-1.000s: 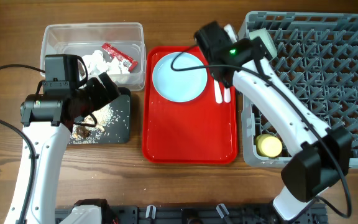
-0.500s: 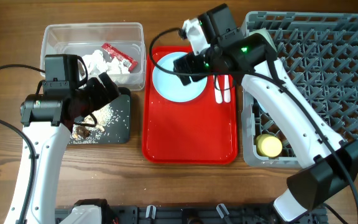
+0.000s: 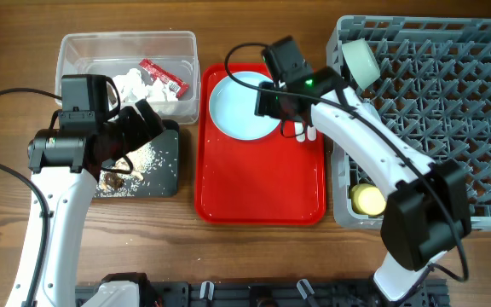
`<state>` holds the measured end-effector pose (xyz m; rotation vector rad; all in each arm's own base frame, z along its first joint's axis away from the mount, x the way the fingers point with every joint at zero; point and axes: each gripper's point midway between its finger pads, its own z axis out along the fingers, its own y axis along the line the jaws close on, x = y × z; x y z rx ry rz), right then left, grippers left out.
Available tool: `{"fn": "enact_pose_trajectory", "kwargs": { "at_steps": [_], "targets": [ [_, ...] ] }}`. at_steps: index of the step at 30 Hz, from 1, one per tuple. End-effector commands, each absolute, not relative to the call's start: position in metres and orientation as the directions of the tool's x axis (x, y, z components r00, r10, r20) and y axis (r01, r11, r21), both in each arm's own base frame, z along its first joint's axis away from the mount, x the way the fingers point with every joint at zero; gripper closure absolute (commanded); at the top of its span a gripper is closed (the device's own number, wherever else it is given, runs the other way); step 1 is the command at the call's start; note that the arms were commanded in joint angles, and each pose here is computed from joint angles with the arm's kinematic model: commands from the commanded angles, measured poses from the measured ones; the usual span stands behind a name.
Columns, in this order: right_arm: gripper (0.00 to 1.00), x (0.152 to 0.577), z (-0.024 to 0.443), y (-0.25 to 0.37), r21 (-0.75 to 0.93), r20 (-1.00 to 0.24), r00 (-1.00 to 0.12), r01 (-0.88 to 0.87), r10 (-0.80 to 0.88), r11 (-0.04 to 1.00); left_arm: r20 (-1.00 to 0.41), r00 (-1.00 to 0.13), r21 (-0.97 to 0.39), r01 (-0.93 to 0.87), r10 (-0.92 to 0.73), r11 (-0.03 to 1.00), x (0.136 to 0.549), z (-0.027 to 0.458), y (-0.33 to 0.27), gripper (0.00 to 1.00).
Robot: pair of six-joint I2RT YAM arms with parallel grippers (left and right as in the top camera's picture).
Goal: Sort waste into correct bins and load items into the dishwasher rack
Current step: 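Grasp the light-blue plate rim with the right gripper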
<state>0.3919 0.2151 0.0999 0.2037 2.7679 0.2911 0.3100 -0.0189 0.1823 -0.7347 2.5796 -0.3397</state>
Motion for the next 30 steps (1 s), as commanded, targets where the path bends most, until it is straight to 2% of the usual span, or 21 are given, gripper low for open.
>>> {"fn": "enact_pose_trajectory", "kwargs": {
  "at_steps": [1,13,16,19,20,22,25,27,30],
  "targets": [
    [0.47,0.386,0.06,0.2,0.16,-0.276,-0.921,0.239,0.275,0.958,-0.354,-0.762,-0.354,-0.428,-0.542,0.832,0.314,0.189,-0.018,0.0],
    [0.63,0.383,-0.004,0.199,0.099,-0.206,-0.935,0.272,0.287,0.957,-0.354,-0.762,-0.354,-0.428,-0.542,0.832,0.314,0.189,-0.018,0.0],
    [0.74,0.38,-0.011,0.199,0.093,-0.187,-0.94,0.272,0.285,0.958,-0.354,-0.762,-0.354,-0.428,-0.542,0.832,0.314,0.189,-0.018,0.0],
    [0.92,0.377,-0.012,0.201,0.099,-0.17,-0.944,0.27,0.284,0.958,-0.354,-0.762,-0.354,-0.428,-0.542,0.832,0.314,0.189,-0.018,0.0],
    [0.95,0.376,-0.012,0.2,0.096,-0.168,-0.944,0.27,0.283,0.958,-0.354,-0.762,-0.354,-0.428,-0.542,0.832,0.314,0.189,-0.018,0.0],
    [0.96,0.374,-0.012,0.199,0.088,-0.16,-0.947,0.269,0.28,0.959,-0.354,-0.762,-0.354,-0.428,-0.542,0.832,0.314,0.189,-0.018,0.0],
    [0.96,0.375,-0.002,0.198,0.088,-0.169,-0.954,0.237,0.249,0.967,-0.354,-0.762,-0.354,-0.428,-0.542,0.832,0.314,0.189,-0.018,0.0],
    [0.96,0.384,0.027,0.199,0.104,-0.211,-0.959,0.17,0.189,0.98,-0.354,-0.762,-0.354,-0.428,-0.542,0.832,0.314,0.189,-0.018,0.0],
    [0.96,0.401,0.096,0.195,0.125,-0.332,-0.939,0.043,0.083,0.991,-0.354,-0.762,-0.354,-0.428,-0.542,0.832,0.314,0.189,-0.018,0.0]
  ]
}}
